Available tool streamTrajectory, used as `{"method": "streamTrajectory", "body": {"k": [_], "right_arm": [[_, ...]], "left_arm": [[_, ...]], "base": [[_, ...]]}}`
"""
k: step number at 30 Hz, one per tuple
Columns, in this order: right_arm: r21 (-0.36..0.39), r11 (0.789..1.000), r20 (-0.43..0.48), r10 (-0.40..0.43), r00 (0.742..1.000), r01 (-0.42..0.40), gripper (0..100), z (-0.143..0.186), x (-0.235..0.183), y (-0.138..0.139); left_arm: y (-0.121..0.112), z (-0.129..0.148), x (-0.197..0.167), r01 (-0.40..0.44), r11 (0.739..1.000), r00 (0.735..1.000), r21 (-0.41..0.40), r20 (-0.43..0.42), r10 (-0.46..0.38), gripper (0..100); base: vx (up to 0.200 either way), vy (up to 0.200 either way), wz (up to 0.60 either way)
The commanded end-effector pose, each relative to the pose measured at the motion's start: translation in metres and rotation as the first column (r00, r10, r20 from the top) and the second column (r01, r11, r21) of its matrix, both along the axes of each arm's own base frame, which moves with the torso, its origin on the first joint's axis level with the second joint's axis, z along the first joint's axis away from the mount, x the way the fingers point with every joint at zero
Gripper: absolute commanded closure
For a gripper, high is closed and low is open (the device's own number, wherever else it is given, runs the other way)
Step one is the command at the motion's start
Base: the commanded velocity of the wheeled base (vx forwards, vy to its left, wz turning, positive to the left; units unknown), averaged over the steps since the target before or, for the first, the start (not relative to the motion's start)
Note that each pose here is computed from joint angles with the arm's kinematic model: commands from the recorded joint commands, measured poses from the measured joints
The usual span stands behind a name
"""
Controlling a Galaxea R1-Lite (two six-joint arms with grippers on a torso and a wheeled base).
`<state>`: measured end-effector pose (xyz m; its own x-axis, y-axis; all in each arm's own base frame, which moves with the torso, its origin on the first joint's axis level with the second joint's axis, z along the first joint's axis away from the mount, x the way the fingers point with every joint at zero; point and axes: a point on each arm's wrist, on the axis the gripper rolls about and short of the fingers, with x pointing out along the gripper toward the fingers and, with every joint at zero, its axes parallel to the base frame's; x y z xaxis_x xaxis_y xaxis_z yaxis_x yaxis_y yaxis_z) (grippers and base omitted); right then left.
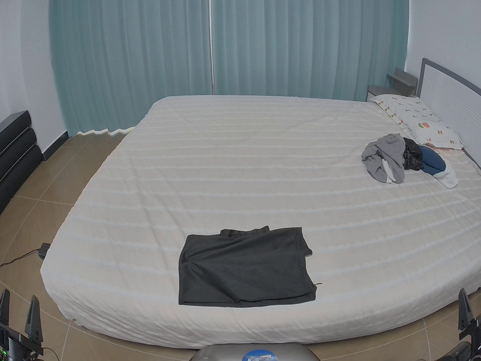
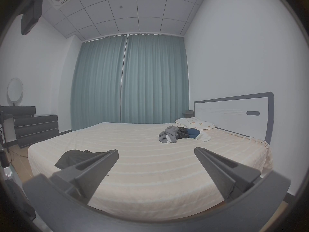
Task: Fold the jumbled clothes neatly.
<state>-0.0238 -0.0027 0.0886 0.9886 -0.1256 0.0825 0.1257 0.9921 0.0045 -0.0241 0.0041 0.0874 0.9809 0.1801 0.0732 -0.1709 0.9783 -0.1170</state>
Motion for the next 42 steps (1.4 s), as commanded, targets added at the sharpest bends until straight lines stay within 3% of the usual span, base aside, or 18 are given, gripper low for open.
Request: {"method": "streamTrajectory", "body": {"k": [1,9,15,21,26,28,30,32,42], "right_arm": [[0.022,1.000,-0.007,0.007,1.000,-0.006,0,-0.0052,0.0008,0.0001],[0.044,0.999,-0.005,0.015,1.000,-0.014,0,-0.0054,0.0008,0.0002],[0.037,0.996,-0.004,0.078,0.997,-0.078,0,-0.0052,0.0010,0.0017],[0.023,0.991,-0.004,0.129,0.992,-0.129,0,-0.0051,0.0010,0.0029],[-0.087,0.982,-0.018,0.169,0.986,-0.170,0,-0.0048,0.0008,0.0041],[-0.078,0.981,-0.022,0.174,0.985,-0.175,0,-0.0053,0.0009,0.0041],[-0.034,0.989,-0.104,0.142,0.984,-0.146,0,-0.0130,0.0008,0.0035],[-0.006,0.990,-0.127,0.142,0.982,-0.144,0,-0.0132,-0.0004,0.0035],[0.005,0.989,-0.086,0.150,0.985,-0.150,0,-0.0125,0.0010,0.0035]], "left_arm": [[0.0000,-0.0056,0.0010,-0.001,1.000,1.000,-0.003,-0.016,0.001,0],[-0.0018,-0.0075,0.0014,0.081,0.997,0.996,0.006,-0.035,-0.081,0],[-0.0038,-0.0112,0.0013,0.170,0.983,0.983,0.070,-0.089,-0.163,0],[-0.0040,-0.0116,0.0013,0.179,0.979,0.981,0.095,-0.093,-0.170,0],[-0.0039,-0.0116,0.0013,0.173,0.981,0.982,0.092,-0.092,-0.164,0],[-0.0039,-0.0116,0.0013,0.173,0.981,0.982,0.092,-0.092,-0.164,0],[-0.0039,-0.0117,0.0012,0.171,0.981,0.982,0.090,-0.091,-0.163,0],[-0.0038,-0.0117,0.0012,0.170,0.982,0.983,0.086,-0.090,-0.162,0],[-0.0038,-0.0112,0.0011,0.168,0.984,0.983,0.066,-0.085,-0.162,0]], "base": [[0.000,0.000,0.00],[0.000,0.000,0.00],[0.000,0.000,0.00],[0.000,0.000,0.00],[0.000,0.000,0.00],[0.000,0.000,0.00],[0.000,0.000,0.00],[0.000,0.000,0.00],[0.000,0.000,0.00]]}}
